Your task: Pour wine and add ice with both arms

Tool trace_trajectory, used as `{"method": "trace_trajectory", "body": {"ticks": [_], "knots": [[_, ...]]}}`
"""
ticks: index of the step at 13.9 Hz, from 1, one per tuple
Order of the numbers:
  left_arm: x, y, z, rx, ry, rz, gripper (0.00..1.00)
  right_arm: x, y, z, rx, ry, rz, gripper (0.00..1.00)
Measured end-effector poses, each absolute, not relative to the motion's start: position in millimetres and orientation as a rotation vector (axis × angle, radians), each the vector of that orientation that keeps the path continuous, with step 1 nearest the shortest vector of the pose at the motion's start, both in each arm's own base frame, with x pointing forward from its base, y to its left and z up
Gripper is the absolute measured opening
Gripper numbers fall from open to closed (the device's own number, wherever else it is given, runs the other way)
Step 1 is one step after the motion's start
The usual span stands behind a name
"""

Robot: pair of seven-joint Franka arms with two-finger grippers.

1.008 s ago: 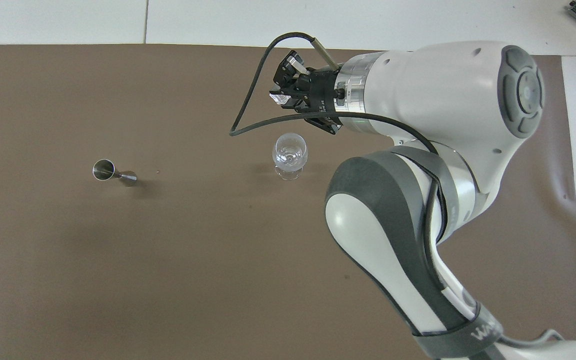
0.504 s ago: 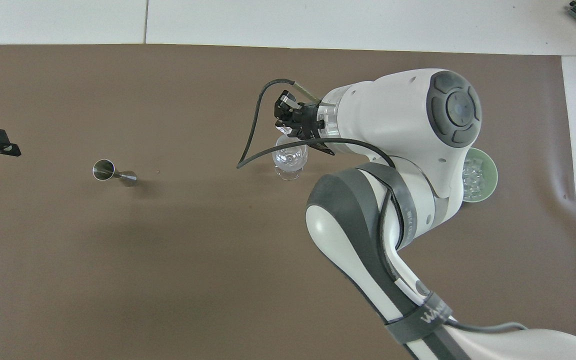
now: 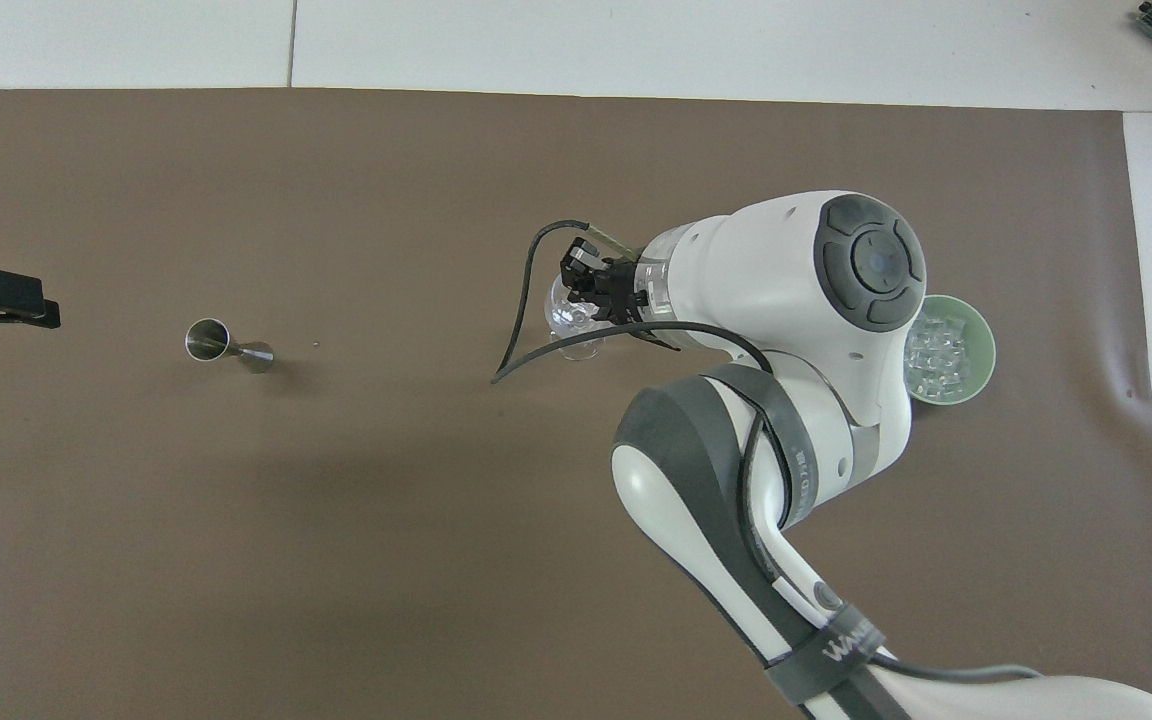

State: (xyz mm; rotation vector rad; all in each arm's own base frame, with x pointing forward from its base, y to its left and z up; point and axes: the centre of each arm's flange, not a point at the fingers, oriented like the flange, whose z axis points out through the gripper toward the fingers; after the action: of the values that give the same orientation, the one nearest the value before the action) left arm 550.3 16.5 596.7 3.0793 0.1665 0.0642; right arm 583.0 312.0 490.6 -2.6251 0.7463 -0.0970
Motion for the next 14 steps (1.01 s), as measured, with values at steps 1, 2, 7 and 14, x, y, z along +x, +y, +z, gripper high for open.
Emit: {"method": "trace_trajectory", "body": {"ticks": [1, 2, 7, 14], "knots": [[550.2, 10.0, 597.4, 3.085, 0.147, 0.065, 1.00, 582.6, 311.8, 491.5, -2.625, 0.745, -0.098, 0.27], [549.6, 7.0, 597.0, 3.087, 0.137, 0.059, 1.00, 582.4, 311.7, 492.5, -2.624, 0.743, -0.101, 0.27], [534.9, -2.3, 615.4, 3.104, 0.103, -0.034, 1.00, 583.3, 311.5, 494.8, -2.616, 0.738, -0.118, 0.32], [526.6, -23.0, 637.6, 3.119, 0.048, -0.044, 1.00, 584.5, 306.5, 516.9, -2.602, 0.725, -0.173, 1.00]]}}
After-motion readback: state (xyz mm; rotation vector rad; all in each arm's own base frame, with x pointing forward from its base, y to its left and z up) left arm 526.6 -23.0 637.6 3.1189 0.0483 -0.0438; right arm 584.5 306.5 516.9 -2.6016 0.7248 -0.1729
